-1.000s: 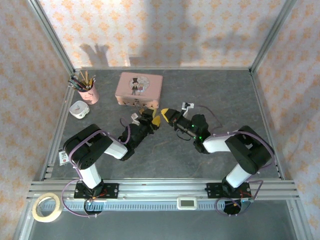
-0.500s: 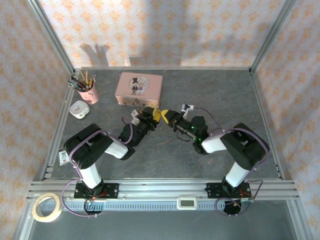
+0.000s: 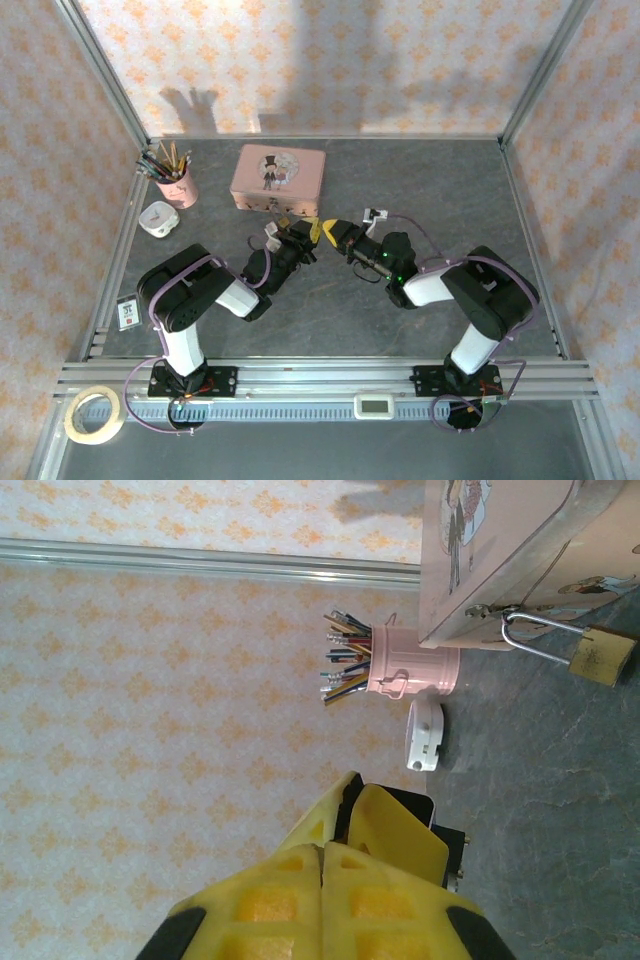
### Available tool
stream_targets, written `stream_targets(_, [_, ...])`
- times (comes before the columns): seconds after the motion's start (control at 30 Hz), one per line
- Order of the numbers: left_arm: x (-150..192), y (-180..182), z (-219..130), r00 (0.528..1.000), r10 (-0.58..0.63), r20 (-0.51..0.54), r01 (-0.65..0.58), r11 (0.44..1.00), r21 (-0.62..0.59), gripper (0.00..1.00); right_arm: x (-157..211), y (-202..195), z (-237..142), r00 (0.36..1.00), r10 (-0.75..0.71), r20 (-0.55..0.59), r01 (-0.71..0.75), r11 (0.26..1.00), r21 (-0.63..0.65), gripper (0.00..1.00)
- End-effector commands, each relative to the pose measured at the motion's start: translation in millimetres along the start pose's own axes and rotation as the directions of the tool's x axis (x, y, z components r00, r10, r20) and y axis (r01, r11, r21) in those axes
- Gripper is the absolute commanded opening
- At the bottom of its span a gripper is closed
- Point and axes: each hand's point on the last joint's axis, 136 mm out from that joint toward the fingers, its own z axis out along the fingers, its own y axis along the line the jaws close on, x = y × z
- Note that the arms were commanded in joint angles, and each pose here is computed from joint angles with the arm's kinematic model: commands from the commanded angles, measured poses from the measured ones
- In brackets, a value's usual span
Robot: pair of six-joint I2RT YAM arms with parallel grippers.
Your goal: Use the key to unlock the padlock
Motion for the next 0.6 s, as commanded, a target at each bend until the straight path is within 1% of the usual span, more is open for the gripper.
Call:
stream_targets(0.0, [17, -27, 0, 0.998, 0.025, -0.064, -0.018, 0.994, 0.107, 0.00, 1, 24, 3, 0.997, -0.079, -0.025, 0.078, 0.996, -0.036, 0.06])
stream_targets(0.1, [17, -25, -3, 0.992, 0.110, -0.057, -0.105, 0.991, 0.082, 0.00, -6, 24, 0, 0.986, -0.165, -0.003, 0.165, 0.986, 0.027, 0.27])
stream_targets(0.17, [15, -23, -5, 0.982, 0.183, -0.051, -0.180, 0.982, 0.053, 0.00, -12, 24, -4, 0.965, -0.261, 0.009, 0.258, 0.961, 0.100, 0.37])
stream_targets(0.2, [16, -20, -5, 0.972, 0.228, -0.054, -0.226, 0.974, 0.032, 0.00, -16, 21, -5, 0.948, -0.317, 0.007, 0.312, 0.937, 0.159, 0.42])
stream_targets(0.27, [17, -18, -6, 0.946, 0.319, -0.062, -0.320, 0.948, 0.000, 0.00, -22, 21, -9, 0.909, -0.416, -0.017, 0.408, 0.881, 0.240, 0.43])
stream_targets(0.37, [19, -14, -3, 0.879, 0.468, -0.085, -0.474, 0.878, -0.063, 0.00, -29, 26, -17, 0.852, -0.521, -0.044, 0.509, 0.806, 0.302, 0.45])
stream_targets(0.47, [25, -18, 1, 0.795, 0.595, -0.117, -0.605, 0.791, -0.087, 0.00, -33, 30, -24, 0.805, -0.588, -0.080, 0.579, 0.748, 0.323, 0.45])
stream_targets(0.53, [32, -27, 2, 0.730, 0.670, -0.136, -0.681, 0.730, -0.060, 0.00, -33, 36, -28, 0.780, -0.618, -0.092, 0.614, 0.730, 0.302, 0.45])
stream_targets(0.57, [36, -31, 4, 0.685, 0.712, -0.152, -0.725, 0.687, -0.046, 0.00, -31, 41, -29, 0.770, -0.630, -0.100, 0.630, 0.726, 0.276, 0.45])
